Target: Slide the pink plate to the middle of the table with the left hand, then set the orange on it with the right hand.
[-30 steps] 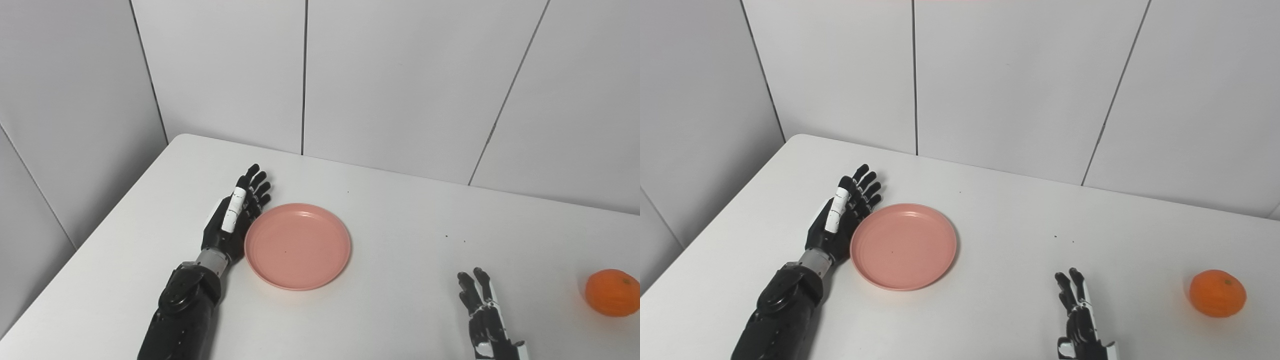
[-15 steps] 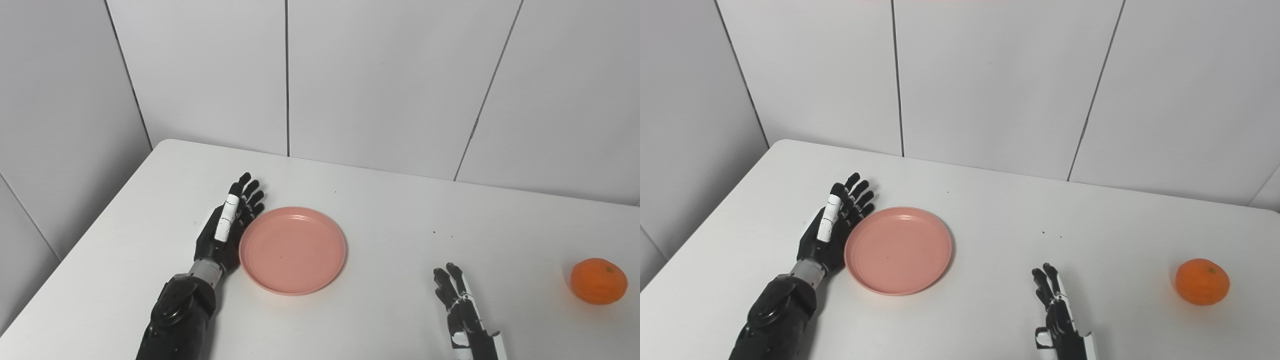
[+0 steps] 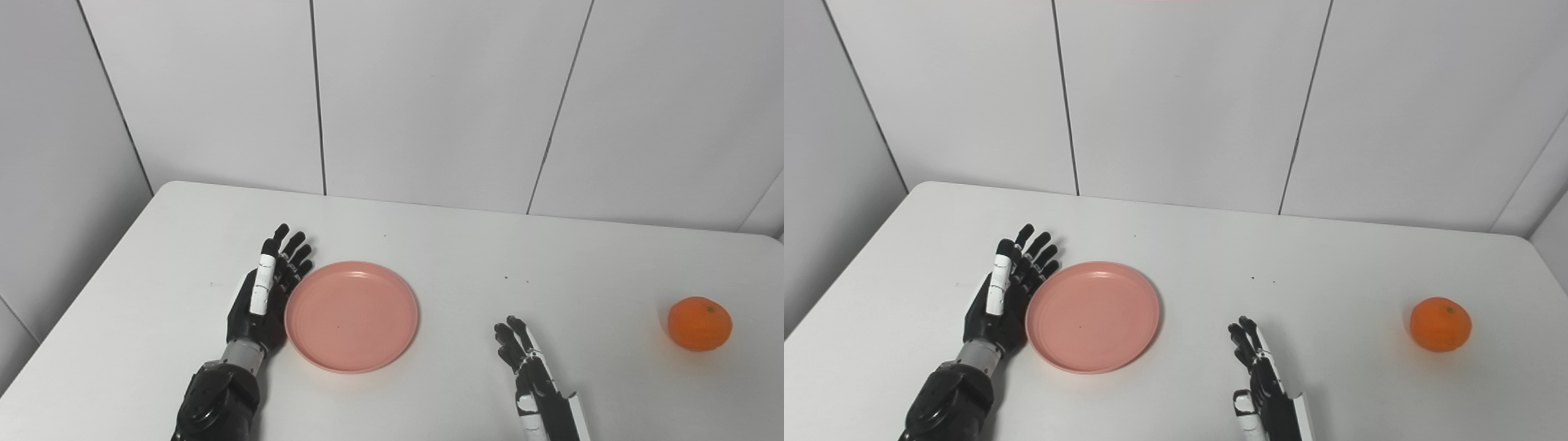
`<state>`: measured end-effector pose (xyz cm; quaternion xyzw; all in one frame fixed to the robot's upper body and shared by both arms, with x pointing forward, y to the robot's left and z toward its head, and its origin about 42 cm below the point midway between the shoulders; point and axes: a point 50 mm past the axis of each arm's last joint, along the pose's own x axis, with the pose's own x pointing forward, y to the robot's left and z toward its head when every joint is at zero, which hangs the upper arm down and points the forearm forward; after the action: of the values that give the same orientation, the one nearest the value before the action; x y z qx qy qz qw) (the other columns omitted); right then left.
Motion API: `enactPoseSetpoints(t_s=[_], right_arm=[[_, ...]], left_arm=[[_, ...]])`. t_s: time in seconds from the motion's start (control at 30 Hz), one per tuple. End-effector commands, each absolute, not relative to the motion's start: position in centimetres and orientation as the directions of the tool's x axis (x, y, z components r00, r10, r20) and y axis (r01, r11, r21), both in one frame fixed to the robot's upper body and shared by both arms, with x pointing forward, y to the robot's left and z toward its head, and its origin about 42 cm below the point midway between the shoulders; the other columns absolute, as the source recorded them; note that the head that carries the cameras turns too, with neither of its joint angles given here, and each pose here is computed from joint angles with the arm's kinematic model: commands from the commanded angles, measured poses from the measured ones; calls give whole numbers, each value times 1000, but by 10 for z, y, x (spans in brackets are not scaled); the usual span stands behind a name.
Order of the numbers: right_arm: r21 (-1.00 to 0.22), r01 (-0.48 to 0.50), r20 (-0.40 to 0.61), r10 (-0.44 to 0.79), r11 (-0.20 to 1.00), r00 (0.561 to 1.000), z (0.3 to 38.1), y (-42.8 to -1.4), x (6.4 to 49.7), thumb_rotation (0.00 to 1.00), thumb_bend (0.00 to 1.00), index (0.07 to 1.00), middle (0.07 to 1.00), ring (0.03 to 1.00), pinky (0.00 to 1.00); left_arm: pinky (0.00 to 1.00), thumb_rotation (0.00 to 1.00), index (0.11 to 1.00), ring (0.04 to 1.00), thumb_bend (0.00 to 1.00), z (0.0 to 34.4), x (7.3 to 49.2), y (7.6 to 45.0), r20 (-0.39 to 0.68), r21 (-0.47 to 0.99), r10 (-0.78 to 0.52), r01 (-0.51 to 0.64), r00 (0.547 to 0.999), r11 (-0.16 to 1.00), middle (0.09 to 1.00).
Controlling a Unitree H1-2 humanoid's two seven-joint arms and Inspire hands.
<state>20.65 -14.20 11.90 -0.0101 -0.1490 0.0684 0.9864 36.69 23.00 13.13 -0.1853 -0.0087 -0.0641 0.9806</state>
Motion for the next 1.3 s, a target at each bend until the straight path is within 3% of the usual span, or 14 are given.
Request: enactPoseSetpoints(t_s=[0.0, 0.53, 0.87, 1.27], right_arm=[[-12, -113, 204, 113, 994, 972, 105, -139, 176, 1000, 785, 922, 889, 911, 913], [-19, -116, 204, 117, 993, 972, 111, -129, 181, 1000, 762, 921, 894, 917, 907], [-31, -115, 218, 119, 993, 969, 114, -114, 186, 1000, 738, 916, 894, 912, 901], [-26, -122, 207, 125, 992, 970, 114, -102, 192, 1000, 775, 929, 905, 933, 940]], left_arm=[[973, 776, 999, 953, 843, 117, 360, 221, -28, -382, -120, 101, 992, 919, 958], [970, 751, 995, 958, 846, 101, 358, 176, -55, -449, -92, 58, 994, 892, 958], [1000, 774, 998, 968, 813, 94, 360, 170, -50, -454, -100, 67, 994, 888, 970], [989, 768, 999, 967, 816, 96, 360, 164, -60, -464, -133, 91, 989, 881, 968]])
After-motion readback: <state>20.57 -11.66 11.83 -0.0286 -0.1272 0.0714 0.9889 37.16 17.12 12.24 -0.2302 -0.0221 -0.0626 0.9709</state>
